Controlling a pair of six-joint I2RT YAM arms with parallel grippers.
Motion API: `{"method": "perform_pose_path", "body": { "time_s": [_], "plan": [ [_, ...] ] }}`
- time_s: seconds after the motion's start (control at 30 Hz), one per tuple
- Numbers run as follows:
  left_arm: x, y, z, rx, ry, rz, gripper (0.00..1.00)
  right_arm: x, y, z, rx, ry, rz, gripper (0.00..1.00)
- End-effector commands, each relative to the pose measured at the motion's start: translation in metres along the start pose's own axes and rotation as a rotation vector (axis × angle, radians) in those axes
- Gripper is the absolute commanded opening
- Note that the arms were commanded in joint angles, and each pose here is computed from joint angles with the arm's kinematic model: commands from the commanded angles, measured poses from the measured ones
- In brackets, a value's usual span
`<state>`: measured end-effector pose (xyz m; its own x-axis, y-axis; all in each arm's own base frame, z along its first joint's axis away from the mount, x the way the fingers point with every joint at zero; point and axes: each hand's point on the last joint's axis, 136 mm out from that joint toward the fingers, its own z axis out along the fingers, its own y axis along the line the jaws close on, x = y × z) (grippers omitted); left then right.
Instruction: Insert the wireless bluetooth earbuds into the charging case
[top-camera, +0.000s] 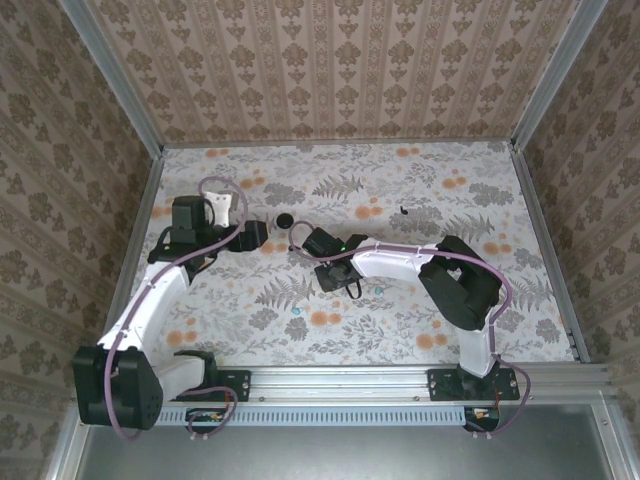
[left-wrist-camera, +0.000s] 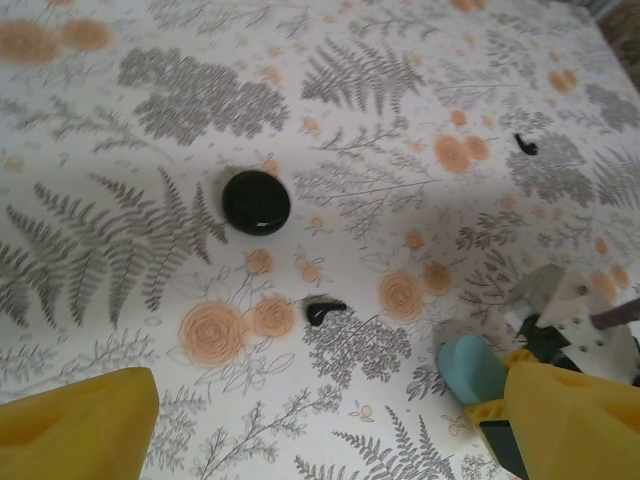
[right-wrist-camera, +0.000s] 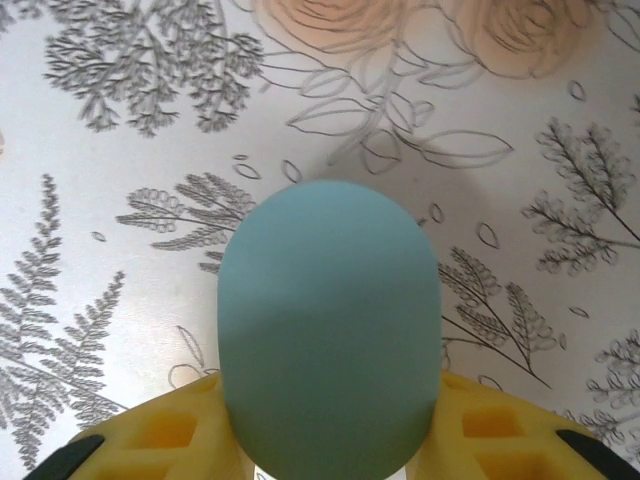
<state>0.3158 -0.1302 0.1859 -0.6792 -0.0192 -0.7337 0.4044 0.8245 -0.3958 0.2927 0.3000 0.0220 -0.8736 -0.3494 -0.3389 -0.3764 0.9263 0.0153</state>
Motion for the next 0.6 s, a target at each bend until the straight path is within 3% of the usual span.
{"method": "perform_pose_path", "body": {
  "time_s": [0.0,0.2,0.4,0.57],
  "plan": [
    [-0.012,-0.02,-0.009,0.099,-0.087,0.148,0.9,-0.001,0.008,-0.009,-0.057,-0.013,-0.113,0.31],
    [-0.013,-0.043,-0.02,0.206,-0.122,0.261,0.9,-0.002,0.006,-0.034,-0.14,-0.024,-0.262,0.24],
    [-0.023,-0.081,-0.046,0.385,-0.237,0.384,0.9,-0.007,0.004,-0.084,-0.313,-0.059,-0.356,0.24],
    [-0.023,-0.111,-0.066,0.542,-0.261,0.486,0.9,-0.008,0.004,-0.127,-0.42,-0.081,-0.439,0.23]
  ]
}}
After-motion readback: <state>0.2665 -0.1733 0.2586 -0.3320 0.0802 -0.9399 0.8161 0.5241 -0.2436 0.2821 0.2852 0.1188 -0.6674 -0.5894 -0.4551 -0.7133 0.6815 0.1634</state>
